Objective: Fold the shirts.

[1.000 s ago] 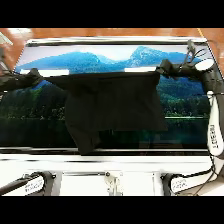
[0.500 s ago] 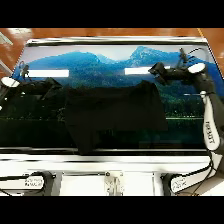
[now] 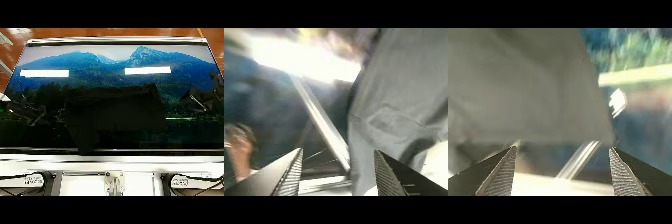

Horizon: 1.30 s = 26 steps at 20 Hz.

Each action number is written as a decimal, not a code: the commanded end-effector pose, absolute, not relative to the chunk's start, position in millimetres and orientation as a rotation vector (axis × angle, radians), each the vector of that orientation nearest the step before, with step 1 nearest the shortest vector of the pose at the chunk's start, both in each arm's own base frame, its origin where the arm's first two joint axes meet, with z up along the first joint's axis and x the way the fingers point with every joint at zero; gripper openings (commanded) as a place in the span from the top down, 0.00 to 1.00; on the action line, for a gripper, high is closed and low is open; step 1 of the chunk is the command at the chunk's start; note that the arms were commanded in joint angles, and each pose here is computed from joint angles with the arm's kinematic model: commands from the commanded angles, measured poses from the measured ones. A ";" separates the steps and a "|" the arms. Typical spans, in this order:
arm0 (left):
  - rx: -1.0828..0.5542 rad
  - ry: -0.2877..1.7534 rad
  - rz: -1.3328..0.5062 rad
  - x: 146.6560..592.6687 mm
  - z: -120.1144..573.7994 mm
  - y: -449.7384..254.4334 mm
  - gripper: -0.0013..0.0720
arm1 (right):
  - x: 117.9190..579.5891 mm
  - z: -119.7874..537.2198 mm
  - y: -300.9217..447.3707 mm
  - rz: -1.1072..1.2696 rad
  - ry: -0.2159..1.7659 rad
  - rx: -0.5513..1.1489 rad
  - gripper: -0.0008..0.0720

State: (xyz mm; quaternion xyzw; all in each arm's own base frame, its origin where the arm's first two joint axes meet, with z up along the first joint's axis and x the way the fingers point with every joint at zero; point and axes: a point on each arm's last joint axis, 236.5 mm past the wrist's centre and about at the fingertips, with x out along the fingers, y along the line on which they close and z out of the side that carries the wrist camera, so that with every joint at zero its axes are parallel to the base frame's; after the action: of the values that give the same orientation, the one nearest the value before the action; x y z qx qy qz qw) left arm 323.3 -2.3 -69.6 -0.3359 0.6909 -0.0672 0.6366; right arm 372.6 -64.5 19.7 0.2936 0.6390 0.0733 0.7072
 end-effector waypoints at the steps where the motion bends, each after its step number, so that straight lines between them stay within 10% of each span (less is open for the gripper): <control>1: -0.866 1.510 -0.231 321.9 -96.1 -44.4 0.24 | 343.7 14.3 -45.9 0.257 1.467 0.836 0.06; 9: -0.847 1.530 -0.237 329.2 -121.0 -69.8 0.26 | 351.4 6.4 -45.9 0.255 1.433 0.807 0.06; 14: -0.858 1.467 -0.287 343.5 -114.4 -83.2 0.93 | 334.4 -13.2 -57.7 0.180 1.508 0.762 0.06; 26: -0.823 1.377 -0.354 350.4 -75.5 -86.7 0.93 | 308.2 -105.9 -33.6 0.020 1.550 0.901 0.06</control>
State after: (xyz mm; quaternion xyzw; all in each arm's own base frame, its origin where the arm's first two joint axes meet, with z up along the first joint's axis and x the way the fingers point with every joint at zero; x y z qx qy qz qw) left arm 348.2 -86.9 -84.2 -0.3696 0.6224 -0.1539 0.6725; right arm 310.8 -38.6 -90.8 0.3947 0.6710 0.0170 0.6274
